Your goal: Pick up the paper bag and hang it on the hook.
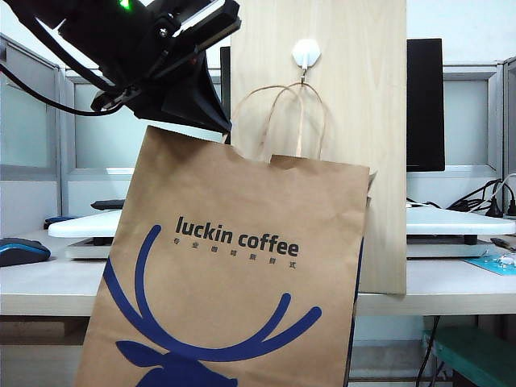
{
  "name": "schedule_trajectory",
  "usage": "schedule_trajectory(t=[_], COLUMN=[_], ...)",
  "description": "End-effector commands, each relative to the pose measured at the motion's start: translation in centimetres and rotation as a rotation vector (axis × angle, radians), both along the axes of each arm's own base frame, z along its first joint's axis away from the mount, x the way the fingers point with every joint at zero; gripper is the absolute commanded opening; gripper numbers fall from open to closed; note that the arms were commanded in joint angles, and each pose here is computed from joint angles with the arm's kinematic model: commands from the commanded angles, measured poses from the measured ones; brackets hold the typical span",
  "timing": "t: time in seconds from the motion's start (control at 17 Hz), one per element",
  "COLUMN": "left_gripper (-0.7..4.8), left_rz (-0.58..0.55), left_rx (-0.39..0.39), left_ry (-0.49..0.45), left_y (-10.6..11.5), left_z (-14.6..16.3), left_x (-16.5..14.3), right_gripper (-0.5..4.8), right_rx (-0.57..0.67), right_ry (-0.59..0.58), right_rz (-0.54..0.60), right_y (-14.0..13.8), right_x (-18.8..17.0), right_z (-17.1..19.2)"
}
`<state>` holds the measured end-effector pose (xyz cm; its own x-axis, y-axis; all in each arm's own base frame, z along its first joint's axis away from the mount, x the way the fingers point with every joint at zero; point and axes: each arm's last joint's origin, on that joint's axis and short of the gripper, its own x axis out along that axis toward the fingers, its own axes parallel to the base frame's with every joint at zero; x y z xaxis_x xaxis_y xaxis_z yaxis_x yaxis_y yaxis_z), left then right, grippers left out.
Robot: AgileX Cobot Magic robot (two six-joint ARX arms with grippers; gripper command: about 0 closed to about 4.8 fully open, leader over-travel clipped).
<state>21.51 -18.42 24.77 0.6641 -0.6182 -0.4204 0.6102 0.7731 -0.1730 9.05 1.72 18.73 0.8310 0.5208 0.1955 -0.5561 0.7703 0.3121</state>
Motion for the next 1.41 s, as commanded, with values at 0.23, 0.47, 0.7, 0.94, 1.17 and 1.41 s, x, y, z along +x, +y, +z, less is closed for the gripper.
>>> schedule_trajectory(t=[0.23,0.47,0.7,0.94,1.17,1.41], left_gripper=[1.23,1.53,1.09,-0.06,-0.06,-0.06], left_rz=[0.004,0.002,0.001,0.031,0.113,0.124], left_rx=[-0.012,-0.013,0.003,0.06,0.076,0.036], left_ry=[-0.017,-0.015,0.001,-0.006,-0.135,-0.244], left_y=[0.0,0.0,0.2,0.6,1.7,4.5], left_z=[0.3,0.3,0.3,0.3,2.5,6.1], left_x=[0.1,0.1,-0.2,-0.4,-1.3,-4.5], right_gripper=[0.0,0.0,0.0,0.0,0.0,-0.01], right_rx=[0.0,0.0,0.0,0.0,0.0,0.0], right_ry=[-0.005,-0.005,-0.004,-0.004,-0.004,-0.004], right_rz=[-0.001,-0.001,-0.001,-0.001,-0.001,-0.001], right_y=[0.0,0.0,0.0,0.0,0.0,0.0], right_x=[0.0,0.0,0.0,0.0,0.0,0.0], right_z=[-0.1,-0.1,-0.1,-0.1,-0.1,-0.1])
